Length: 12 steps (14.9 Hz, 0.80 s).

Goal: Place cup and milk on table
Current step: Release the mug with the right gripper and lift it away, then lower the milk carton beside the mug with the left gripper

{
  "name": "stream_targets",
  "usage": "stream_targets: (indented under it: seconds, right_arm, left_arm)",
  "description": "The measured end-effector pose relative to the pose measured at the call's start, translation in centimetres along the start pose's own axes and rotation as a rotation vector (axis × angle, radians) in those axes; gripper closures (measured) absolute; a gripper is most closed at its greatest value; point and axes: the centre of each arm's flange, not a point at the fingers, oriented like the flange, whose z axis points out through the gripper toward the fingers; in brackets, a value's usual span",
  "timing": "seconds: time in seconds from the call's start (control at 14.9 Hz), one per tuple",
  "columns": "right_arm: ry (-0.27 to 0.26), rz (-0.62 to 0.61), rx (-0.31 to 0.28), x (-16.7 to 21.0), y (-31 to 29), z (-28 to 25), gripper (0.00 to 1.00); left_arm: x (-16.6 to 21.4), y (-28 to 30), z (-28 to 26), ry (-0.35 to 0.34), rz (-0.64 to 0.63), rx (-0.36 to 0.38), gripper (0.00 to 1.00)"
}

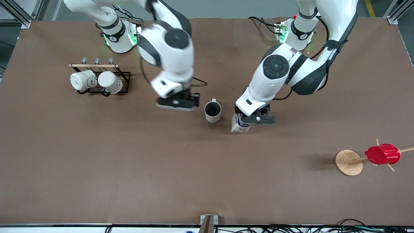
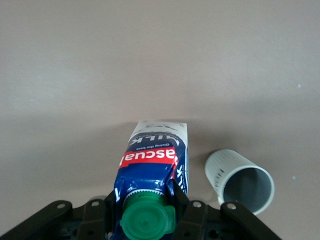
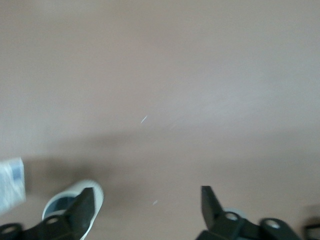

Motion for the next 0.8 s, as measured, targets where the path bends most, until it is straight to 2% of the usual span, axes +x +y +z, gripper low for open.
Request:
stream_targets:
  seconds: [0.13, 0.27, 0.47, 0.67, 0.8]
  right_arm:
    - [0.054, 0.110, -0.013, 4.1, 6.7, -4.7, 0.00]
    - [0.053, 0.157, -0.032, 6.6, 12.5, -7.3, 0.00]
    - [-0.037, 0.129, -0.032, 9.4, 22.9, -10.2, 0.00]
    - [-0.111, 0.025, 0.027, 11.4, 34.6, -11.6, 0.00]
    - [-0.145, 0.024, 0.045, 11.9, 40.6, -11.4, 0.00]
  left_arm:
    - [-0.6, 1.2, 1.1, -0.020, 0.015, -0.003, 0.64]
    - [-1.1, 2.1, 2.1, -0.038, 0.026, -0.003, 0.64]
    - [-1.3, 2.4, 2.7, -0.048, 0.031, -0.004, 0.64]
    - [-1.5, 2.6, 2.7, -0.052, 0.036, -0.002, 0.64]
    - [-1.8, 2.7, 3.0, -0.061, 0.039, 0.005, 0.64]
